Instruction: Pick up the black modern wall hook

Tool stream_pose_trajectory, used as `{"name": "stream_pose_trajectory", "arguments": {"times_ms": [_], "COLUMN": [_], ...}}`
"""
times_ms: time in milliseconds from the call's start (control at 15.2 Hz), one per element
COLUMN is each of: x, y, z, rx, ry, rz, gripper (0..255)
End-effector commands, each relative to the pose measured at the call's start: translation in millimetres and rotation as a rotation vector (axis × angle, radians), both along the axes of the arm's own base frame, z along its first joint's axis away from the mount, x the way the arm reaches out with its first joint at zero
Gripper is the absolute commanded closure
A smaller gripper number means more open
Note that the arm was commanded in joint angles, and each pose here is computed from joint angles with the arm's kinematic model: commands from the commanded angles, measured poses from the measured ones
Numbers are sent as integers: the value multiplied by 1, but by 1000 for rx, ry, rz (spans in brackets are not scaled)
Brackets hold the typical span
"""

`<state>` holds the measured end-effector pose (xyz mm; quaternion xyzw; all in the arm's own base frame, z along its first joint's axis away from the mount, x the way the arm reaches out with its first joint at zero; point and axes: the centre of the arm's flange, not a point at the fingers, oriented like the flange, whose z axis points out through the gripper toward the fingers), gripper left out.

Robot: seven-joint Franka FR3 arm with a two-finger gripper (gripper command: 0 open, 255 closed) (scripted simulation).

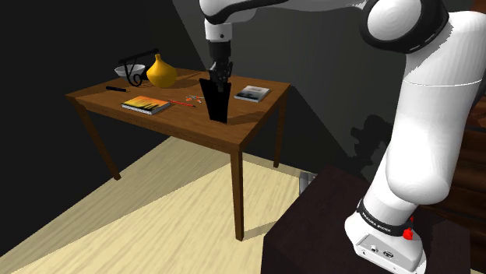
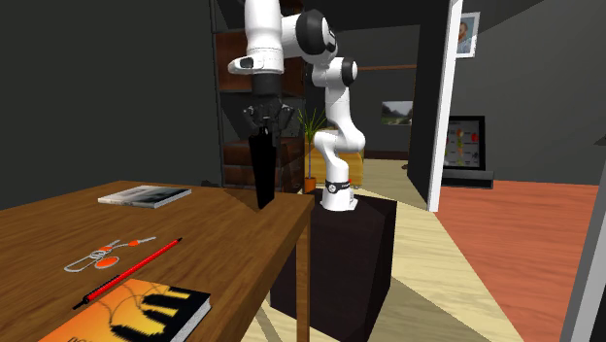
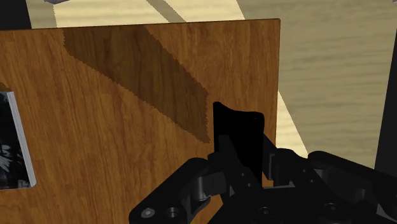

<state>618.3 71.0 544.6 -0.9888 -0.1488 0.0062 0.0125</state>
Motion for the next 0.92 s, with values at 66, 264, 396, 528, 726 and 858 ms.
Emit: {"name": "stream_pose_trajectory", "arguments": {"times_ms": [66,264,396,528,726,858], "x": [0,0,0,0,0,0], "y": [0,0,0,0,0,0], "z": [15,31,41,52,68,69], "rx": [0,0,0,0,0,0], "ry": [0,0,0,0,0,0], "rz": [0,0,0,0,0,0], "gripper": [255,255,255,255,255,255]}}
